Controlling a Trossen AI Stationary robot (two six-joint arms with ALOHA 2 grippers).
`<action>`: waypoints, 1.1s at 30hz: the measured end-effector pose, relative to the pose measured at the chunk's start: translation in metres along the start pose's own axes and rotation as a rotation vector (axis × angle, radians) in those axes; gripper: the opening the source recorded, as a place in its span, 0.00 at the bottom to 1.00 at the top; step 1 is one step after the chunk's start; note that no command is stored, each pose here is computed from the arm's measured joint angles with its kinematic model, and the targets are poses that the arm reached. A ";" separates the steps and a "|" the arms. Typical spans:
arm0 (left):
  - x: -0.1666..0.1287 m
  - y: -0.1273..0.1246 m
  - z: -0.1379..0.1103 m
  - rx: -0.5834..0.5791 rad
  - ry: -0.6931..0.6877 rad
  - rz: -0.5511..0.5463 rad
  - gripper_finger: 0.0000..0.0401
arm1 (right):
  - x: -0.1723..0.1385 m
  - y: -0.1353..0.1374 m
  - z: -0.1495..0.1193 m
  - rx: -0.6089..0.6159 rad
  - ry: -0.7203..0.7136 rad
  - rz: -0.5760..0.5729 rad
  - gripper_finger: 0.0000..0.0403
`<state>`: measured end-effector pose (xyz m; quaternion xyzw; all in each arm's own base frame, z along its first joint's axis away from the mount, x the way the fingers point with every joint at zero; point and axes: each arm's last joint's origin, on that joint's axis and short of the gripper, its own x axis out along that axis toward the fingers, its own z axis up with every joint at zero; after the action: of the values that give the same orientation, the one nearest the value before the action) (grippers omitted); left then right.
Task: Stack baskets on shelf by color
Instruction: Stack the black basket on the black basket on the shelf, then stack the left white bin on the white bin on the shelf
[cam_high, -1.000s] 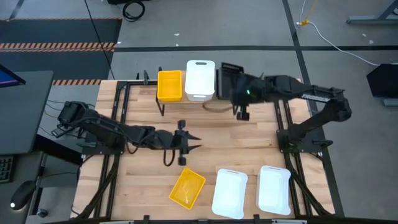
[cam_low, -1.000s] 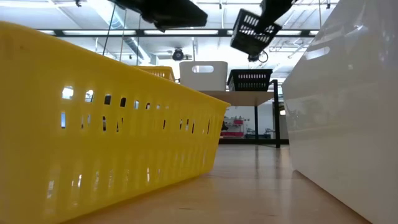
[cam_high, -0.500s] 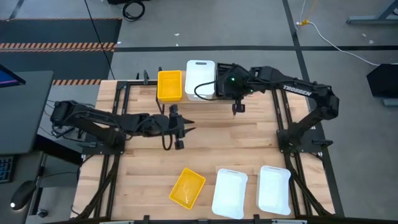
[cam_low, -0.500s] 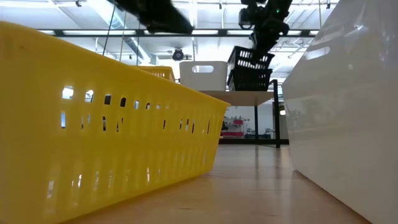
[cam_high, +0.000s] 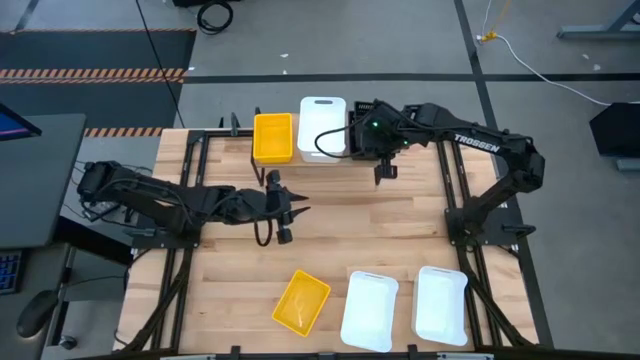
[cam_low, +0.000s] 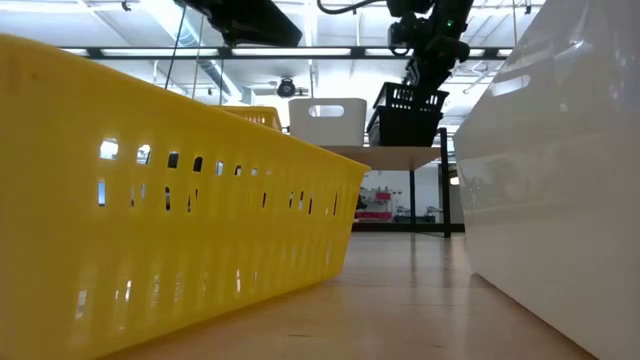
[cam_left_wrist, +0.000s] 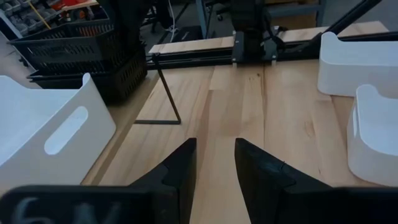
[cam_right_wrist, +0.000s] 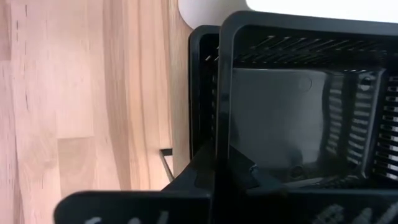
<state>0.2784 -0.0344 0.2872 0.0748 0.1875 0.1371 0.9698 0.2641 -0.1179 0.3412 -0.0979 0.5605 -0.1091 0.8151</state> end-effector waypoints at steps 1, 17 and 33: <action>0.000 0.000 0.000 -0.001 -0.001 0.000 0.29 | 0.000 0.001 0.000 -0.002 0.000 -0.001 0.03; 0.000 0.000 0.001 -0.007 -0.009 0.001 0.29 | -0.004 0.006 0.007 -0.013 -0.054 -0.019 0.24; -0.001 -0.003 0.000 -0.017 -0.005 -0.015 0.29 | -0.075 0.113 0.015 0.042 0.007 0.185 0.29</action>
<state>0.2783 -0.0373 0.2873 0.0654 0.1846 0.1314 0.9718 0.2598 0.0119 0.3814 -0.0284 0.5674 -0.0453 0.8217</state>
